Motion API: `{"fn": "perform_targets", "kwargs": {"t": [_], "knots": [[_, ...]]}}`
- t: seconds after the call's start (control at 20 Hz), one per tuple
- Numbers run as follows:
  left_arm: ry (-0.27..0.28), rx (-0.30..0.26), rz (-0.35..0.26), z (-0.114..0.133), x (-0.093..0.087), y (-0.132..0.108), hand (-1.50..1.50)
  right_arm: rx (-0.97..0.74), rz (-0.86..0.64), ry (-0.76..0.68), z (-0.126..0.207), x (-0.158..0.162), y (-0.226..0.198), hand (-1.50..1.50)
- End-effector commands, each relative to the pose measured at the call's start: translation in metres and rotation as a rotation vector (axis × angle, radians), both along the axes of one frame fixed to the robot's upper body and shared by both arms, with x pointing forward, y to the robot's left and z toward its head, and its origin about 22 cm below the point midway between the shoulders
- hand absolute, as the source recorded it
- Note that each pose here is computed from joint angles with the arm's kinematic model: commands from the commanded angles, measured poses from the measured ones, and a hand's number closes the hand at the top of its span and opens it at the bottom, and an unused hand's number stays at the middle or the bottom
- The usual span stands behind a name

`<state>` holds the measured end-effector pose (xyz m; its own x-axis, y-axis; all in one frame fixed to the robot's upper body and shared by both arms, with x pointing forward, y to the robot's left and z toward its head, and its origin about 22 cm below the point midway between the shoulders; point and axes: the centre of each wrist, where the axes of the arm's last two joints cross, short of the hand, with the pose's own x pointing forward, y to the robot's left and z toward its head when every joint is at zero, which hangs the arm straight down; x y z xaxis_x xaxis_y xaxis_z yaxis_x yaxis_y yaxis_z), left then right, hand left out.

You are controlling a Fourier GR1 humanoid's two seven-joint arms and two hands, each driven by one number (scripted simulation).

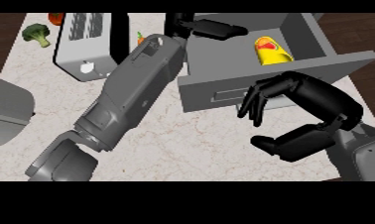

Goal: Pick up the cup, place it into the drawer and close the drawer

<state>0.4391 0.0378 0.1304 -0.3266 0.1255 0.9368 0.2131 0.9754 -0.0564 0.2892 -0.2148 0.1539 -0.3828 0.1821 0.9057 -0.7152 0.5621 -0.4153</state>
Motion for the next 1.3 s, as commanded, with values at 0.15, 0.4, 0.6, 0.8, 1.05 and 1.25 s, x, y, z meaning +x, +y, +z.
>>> {"fn": "perform_targets", "kwargs": {"t": [0.15,0.4,0.6,0.8,1.05,1.25], "knots": [[0.013,-0.047,0.04,0.001,0.002,0.002,-1.5,-0.328,-0.115,-0.135,-0.009,-0.018,0.0,-1.5],[-0.012,-0.12,0.022,-0.032,-0.004,0.017,-1.5,-0.423,-0.206,-0.079,-0.072,-0.005,0.017,-1.5],[0.013,-0.157,0.021,-0.043,-0.009,0.023,-1.5,-0.546,-0.19,-0.022,-0.114,0.013,0.024,-1.5],[0.008,-0.171,0.027,-0.05,-0.01,0.041,-1.5,-0.629,-0.166,0.002,-0.153,0.034,0.0,1.5],[-0.003,-0.161,0.015,-0.053,-0.009,0.073,-1.5,-0.603,-0.275,0.009,-0.173,0.067,-0.009,1.5],[0.009,-0.184,-0.003,-0.053,-0.013,0.09,-1.5,-0.497,-0.354,-0.042,-0.155,0.094,-0.026,1.5]]}}
